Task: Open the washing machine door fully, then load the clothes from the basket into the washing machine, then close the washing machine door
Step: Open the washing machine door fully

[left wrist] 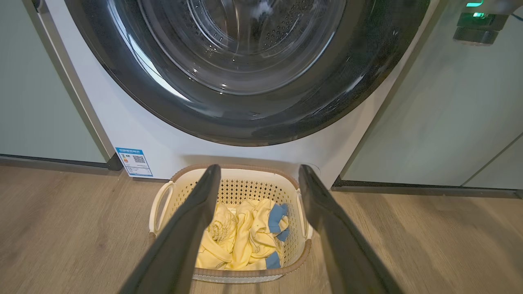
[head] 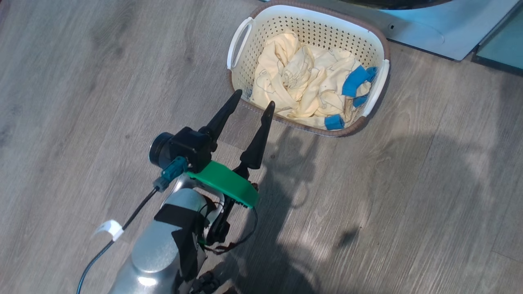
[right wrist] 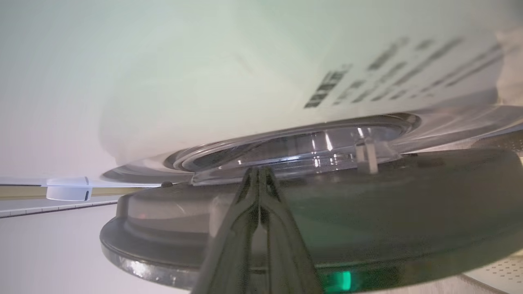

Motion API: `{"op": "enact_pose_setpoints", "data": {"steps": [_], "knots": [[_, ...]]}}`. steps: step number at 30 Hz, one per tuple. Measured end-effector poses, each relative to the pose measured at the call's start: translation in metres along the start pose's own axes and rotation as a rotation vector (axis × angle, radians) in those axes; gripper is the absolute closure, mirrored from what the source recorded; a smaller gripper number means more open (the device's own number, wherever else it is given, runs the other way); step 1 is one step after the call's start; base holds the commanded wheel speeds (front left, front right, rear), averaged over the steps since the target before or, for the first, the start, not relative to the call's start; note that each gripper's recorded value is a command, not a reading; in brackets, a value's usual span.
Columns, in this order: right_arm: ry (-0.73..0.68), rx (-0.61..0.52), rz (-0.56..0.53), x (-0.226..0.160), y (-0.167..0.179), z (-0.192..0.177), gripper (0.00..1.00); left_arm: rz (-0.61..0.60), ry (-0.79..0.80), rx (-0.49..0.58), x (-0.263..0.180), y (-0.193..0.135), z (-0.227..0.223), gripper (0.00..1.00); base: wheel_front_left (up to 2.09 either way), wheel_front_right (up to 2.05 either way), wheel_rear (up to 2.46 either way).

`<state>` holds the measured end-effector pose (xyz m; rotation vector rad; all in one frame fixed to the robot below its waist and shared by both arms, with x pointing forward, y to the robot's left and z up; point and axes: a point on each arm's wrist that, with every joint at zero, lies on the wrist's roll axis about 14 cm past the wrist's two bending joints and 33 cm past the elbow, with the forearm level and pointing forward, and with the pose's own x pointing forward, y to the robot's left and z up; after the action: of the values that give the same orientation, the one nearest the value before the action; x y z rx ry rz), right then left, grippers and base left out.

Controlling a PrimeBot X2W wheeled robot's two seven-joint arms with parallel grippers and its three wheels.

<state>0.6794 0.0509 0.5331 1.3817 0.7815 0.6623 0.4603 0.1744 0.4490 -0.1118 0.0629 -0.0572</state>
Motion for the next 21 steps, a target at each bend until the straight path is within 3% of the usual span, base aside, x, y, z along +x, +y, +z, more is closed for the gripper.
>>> {"op": "enact_pose_setpoints", "data": {"steps": [21], "knots": [[0.148,0.020,-0.018,-0.010,-0.015,-0.040,1.00,-0.011,-0.035,-0.004,0.001,-0.008,0.012,0.00,0.00,0.00,0.00]]}}
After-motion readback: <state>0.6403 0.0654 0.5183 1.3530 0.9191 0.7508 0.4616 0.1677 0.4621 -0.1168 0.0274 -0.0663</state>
